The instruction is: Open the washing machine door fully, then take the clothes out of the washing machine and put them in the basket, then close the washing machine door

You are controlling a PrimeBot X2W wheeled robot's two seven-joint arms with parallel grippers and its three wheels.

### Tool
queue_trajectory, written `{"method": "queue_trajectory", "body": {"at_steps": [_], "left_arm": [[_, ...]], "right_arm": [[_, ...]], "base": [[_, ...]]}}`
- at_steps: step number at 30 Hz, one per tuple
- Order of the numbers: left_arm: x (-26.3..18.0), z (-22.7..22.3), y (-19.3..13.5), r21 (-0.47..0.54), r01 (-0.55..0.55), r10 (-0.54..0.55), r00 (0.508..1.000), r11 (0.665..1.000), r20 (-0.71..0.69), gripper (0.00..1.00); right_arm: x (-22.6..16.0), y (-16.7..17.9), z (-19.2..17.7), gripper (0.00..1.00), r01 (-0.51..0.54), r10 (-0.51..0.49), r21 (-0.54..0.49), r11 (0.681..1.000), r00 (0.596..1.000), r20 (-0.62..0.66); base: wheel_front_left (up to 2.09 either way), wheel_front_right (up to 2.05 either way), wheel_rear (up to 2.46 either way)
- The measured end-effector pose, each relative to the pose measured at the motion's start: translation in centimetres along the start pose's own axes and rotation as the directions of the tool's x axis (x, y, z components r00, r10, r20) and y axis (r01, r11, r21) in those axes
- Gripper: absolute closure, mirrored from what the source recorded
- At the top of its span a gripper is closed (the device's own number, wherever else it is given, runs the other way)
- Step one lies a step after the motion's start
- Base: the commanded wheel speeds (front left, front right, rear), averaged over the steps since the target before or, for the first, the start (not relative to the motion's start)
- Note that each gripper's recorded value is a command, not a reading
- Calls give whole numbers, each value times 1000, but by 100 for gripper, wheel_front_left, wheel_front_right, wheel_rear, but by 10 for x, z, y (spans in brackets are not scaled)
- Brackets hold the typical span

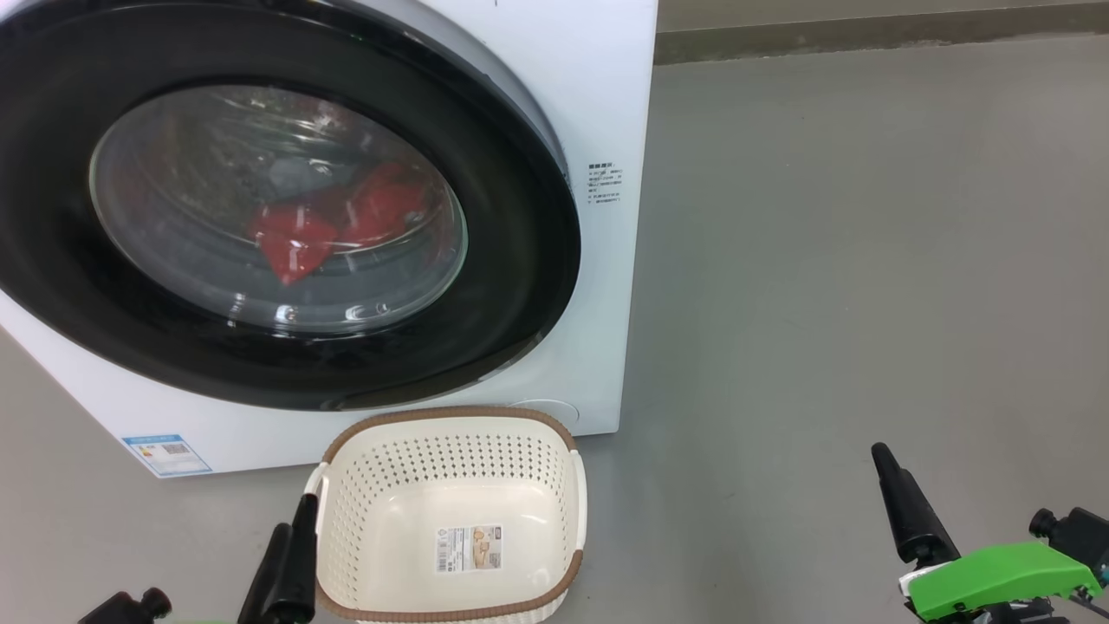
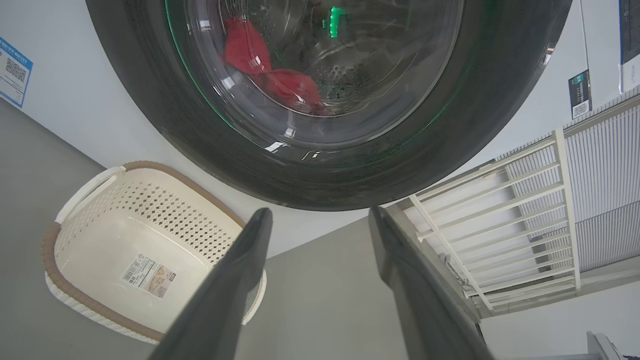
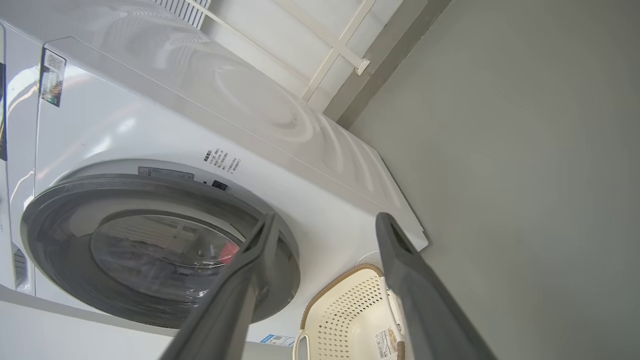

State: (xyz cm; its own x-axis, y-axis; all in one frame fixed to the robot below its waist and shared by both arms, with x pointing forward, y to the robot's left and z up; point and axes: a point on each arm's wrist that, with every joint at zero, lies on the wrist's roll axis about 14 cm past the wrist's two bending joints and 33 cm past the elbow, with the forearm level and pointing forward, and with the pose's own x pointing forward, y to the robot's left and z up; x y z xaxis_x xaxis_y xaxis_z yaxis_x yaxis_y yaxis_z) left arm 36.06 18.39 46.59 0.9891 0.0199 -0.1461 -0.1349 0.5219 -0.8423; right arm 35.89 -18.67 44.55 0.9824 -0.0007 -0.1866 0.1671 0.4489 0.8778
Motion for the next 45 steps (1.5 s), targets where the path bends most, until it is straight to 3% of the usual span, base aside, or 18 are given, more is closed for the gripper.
{"method": "queue_trajectory", "body": {"at_steps": [21,45], "left_arm": [[-2,4,-4,253,3,-14,999,967,40,0],[-10,8,-12,517,22,-69,995,856,71,0]], "right_arm": [[-1,2,-8,0,-28,22,-269,963,999,-26],[-5,6,-8,0,-69,66,-502,862,998,-23]], "base": [[0,0,0],[0,0,0]]}}
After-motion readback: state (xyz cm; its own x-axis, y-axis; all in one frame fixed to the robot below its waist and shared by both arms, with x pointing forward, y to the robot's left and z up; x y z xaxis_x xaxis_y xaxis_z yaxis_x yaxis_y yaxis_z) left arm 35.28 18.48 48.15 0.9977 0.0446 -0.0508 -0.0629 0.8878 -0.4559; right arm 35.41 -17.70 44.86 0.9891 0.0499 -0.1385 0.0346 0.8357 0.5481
